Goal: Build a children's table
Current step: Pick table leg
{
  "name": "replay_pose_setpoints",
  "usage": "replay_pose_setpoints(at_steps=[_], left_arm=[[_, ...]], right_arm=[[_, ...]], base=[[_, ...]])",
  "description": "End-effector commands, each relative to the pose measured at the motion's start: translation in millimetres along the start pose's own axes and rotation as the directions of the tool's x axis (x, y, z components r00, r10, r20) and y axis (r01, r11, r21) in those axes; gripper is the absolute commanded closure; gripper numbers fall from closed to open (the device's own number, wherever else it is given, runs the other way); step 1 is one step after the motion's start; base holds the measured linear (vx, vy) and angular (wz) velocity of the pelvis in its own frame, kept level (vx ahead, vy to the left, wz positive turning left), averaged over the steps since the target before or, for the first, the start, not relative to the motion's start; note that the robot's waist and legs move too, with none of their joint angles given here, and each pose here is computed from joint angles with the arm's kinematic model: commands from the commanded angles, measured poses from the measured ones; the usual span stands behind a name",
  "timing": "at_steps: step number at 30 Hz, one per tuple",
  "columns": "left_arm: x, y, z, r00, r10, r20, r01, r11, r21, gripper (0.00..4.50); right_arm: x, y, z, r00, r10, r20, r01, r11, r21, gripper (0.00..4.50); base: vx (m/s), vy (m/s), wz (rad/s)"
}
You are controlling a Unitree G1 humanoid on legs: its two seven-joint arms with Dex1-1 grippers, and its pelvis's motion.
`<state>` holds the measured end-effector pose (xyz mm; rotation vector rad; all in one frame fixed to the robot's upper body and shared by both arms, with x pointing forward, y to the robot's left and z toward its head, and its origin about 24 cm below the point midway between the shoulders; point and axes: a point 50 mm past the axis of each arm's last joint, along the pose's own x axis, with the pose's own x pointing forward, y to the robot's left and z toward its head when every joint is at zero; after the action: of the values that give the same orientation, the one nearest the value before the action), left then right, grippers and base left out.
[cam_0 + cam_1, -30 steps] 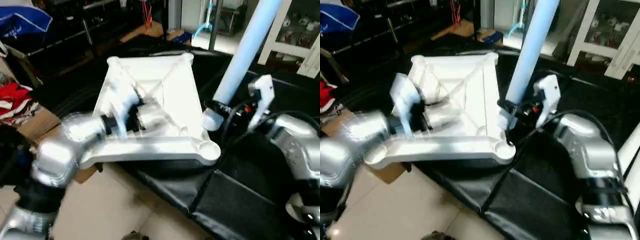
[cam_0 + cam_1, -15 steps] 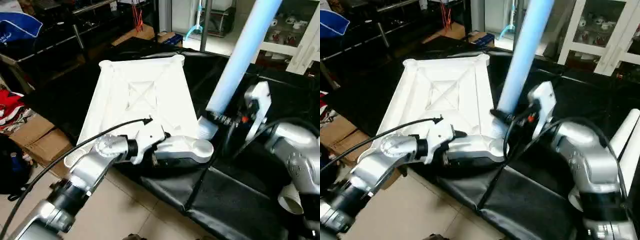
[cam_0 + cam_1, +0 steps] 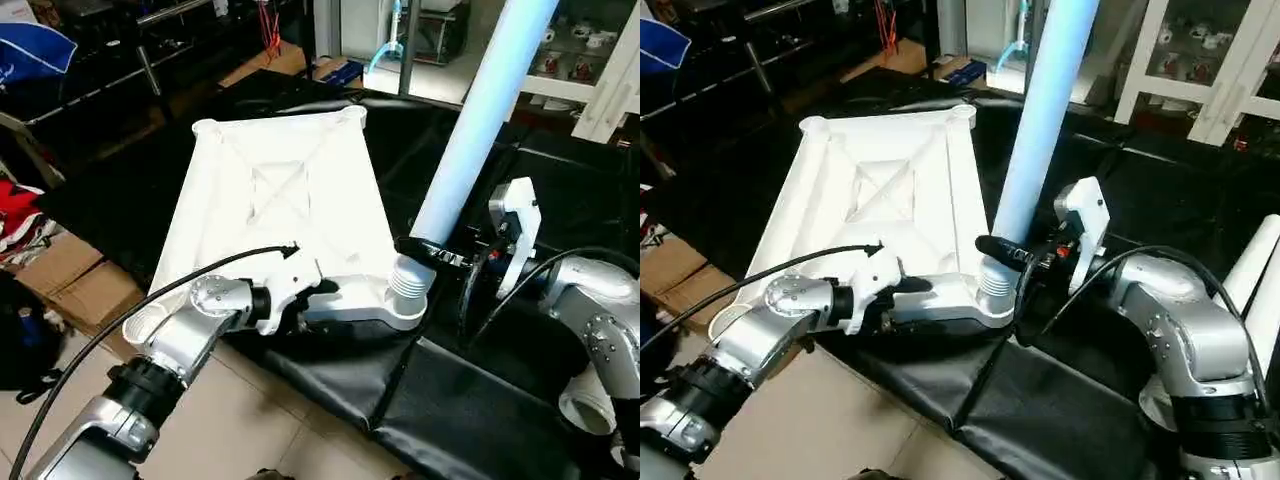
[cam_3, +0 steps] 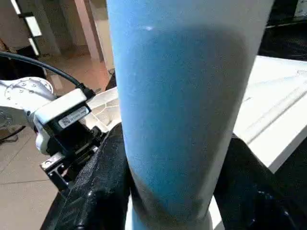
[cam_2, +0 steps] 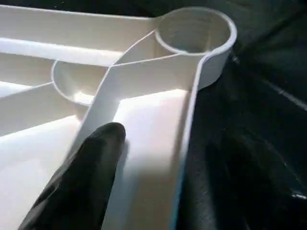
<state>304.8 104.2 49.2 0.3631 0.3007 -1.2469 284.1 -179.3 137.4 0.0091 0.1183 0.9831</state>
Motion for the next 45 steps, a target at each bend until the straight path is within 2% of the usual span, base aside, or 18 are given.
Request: replay_pose_setpoints(at_steps=[1, 8, 15, 20, 23, 26, 27, 29, 32, 34, 40, 42, 45], left_arm=[[-2, 1.7, -3.2, 1.000, 0.002, -0.027, -0.002, 1.000, 0.006, 1.18], [0, 9.7, -7.8, 0.997, 0.048, -0.063, -0.045, 0.998, 0.051, 1.69], [9, 22.2, -0.2, 0.994, 0.102, -0.043, -0.099, 0.993, 0.064, 2.42], [12, 25.6, -0.8, 0.993, 0.109, -0.039, -0.108, 0.994, 0.017, 2.75], [11, 24.2, -3.6, 0.995, 0.071, -0.067, -0.072, 0.997, -0.013, 2.91], [9, 21.2, -7.4, 0.993, 0.026, -0.119, -0.025, 1.000, 0.009, 3.10], [8, 21.3, -8.7, 0.990, 0.022, -0.138, -0.019, 1.000, 0.019, 3.30], [8, 21.3, -8.9, 0.989, 0.021, -0.144, -0.018, 1.000, 0.023, 3.33], [8, 22.6, -8.9, 0.990, 0.041, -0.136, -0.040, 0.999, 0.009, 3.71], [9, 22.1, -8.3, 0.991, 0.047, -0.125, -0.048, 0.999, -0.001, 3.79], [8, 17.2, -13.1, 0.984, 0.028, -0.176, -0.027, 1.000, 0.011, 4.30], [6, 15.1, -16.7, 0.980, 0.022, -0.197, -0.022, 1.000, 0.001, 4.49], [4, 11.5, -17.3, 0.983, -0.003, -0.185, -0.001, 1.000, -0.018, 4.50]], right_arm=[[0.3, 3.6, 6.8, 1.000, 0.016, 0.008, -0.015, 1.000, -0.023, 2.64], [1.4, 3.5, 8.0, 1.000, -0.019, 0.024, 0.020, 0.999, -0.025, 2.64], [7.7, 3.1, 5.2, 0.999, -0.039, 0.033, 0.040, 0.999, -0.020, 2.64], [9.4, 2.9, 6.1, 0.998, -0.046, 0.040, 0.047, 0.999, -0.019, 2.64], [9.7, 2.7, 6.5, 0.998, -0.045, 0.038, 0.045, 0.999, -0.022, 2.64], [9.5, 2.0, 7.1, 0.998, -0.046, 0.037, 0.047, 0.999, -0.026, 2.64], [9.4, 1.0, 7.5, 0.998, -0.052, 0.037, 0.053, 0.998, -0.029, 2.64], [9.3, 0.5, 7.7, 0.998, -0.054, 0.038, 0.055, 0.998, -0.030, 2.64], [9.9, -0.7, 8.0, 0.998, -0.059, 0.039, 0.060, 0.998, -0.033, 2.64], [10.4, -1.0, 8.5, 0.997, -0.059, 0.040, 0.060, 0.998, -0.033, 2.64], [13.3, -3.8, 11.6, 0.997, -0.061, 0.040, 0.062, 0.997, -0.040, 2.64], [15.8, -7.7, 8.6, 0.997, -0.073, 0.032, 0.074, 0.996, -0.046, 2.64], [18.0, -11.0, 6.3, 0.996, -0.088, 0.031, 0.089, 0.995, -0.049, 2.64]], base=[[0.000, 0.000, 0.00], [0.000, 0.000, 0.00], [0.000, 0.000, 0.00], [0.000, 0.000, 0.00], [0.000, 0.000, 0.00], [0.000, 0.000, 0.00], [0.000, 0.000, 0.00], [0.000, 0.000, 0.00], [0.000, 0.000, 0.00], [0.000, 0.000, 0.00], [0.000, 0.000, 0.00], [0.000, 0.000, 0.00], [0.000, 0.000, 0.00]])
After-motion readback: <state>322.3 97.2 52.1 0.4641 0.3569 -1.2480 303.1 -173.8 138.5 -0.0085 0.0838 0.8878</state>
